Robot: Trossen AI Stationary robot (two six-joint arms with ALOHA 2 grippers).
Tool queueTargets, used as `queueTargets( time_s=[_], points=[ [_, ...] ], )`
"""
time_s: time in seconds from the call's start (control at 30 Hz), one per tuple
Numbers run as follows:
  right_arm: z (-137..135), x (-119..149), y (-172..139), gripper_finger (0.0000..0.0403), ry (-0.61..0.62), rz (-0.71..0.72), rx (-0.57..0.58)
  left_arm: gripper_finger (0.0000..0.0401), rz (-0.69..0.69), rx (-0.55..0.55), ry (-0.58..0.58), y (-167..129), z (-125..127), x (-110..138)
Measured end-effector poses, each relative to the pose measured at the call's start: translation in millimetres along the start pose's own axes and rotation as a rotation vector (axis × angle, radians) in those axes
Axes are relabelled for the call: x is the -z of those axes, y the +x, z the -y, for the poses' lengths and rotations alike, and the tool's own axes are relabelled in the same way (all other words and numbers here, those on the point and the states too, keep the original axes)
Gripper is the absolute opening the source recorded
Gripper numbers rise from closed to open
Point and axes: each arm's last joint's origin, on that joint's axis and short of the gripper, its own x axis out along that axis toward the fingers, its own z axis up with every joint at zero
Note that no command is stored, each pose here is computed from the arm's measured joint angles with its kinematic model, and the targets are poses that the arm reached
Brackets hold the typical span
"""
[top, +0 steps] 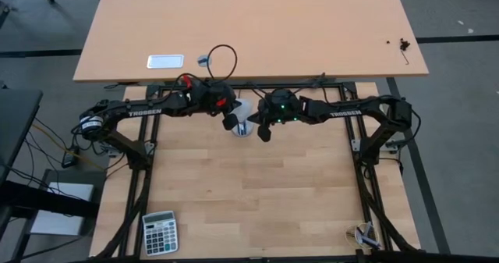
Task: Screw lightbulb
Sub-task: Remove the lightbulb from the lamp
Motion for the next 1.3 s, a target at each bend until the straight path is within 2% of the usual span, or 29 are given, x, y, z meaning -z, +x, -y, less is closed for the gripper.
queueTargets(
  time_s=[0.3, 0.57, 0.67, 0.8, 0.9, 1.0, 1.13, 1.3],
  points=[
    [18, 0, -3, 0.0011, 0.044, -0.012, 0.054, 0.0, -0.019, -0.011, -0.007, 0, -1, 2],
    [45, 1, -10, 0.0011, 0.103, -0.013, 0.19, 0.0, -0.018, 0.028, -0.013, 0, 2, 2],
    [50, -3, -17, 0.0011, 0.111, -0.005, 0.18, 0.0, -0.02, 0.026, -0.013, 1, 2, 2],
    [34, -13, -28, 0.0012, 0.041, 0.016, 0.061, 0.0, -0.022, 0.022, -0.011, 1, 2, 3],
    [13, -13, -25, 0.0012, -0.003, 0.012, -0.047, 0.0, -0.021, 0.022, -0.008, 1, 2, 3],
    [-4, -9, -16, 0.0011, -0.044, 0.005, -0.096, 0.0, -0.019, 0.019, -0.008, 1, 1, 3],
    [-12, -3, -5, 0.001, -0.062, 0.003, -0.076, 0.0, -0.019, 0.018, -0.008, 1, 2, 3],
    [-2, -2, -3, 0.001, -0.033, -0.002, -0.011, 0.0, -0.022, 0.009, -0.021, 1, 1, 3]
  ],
)
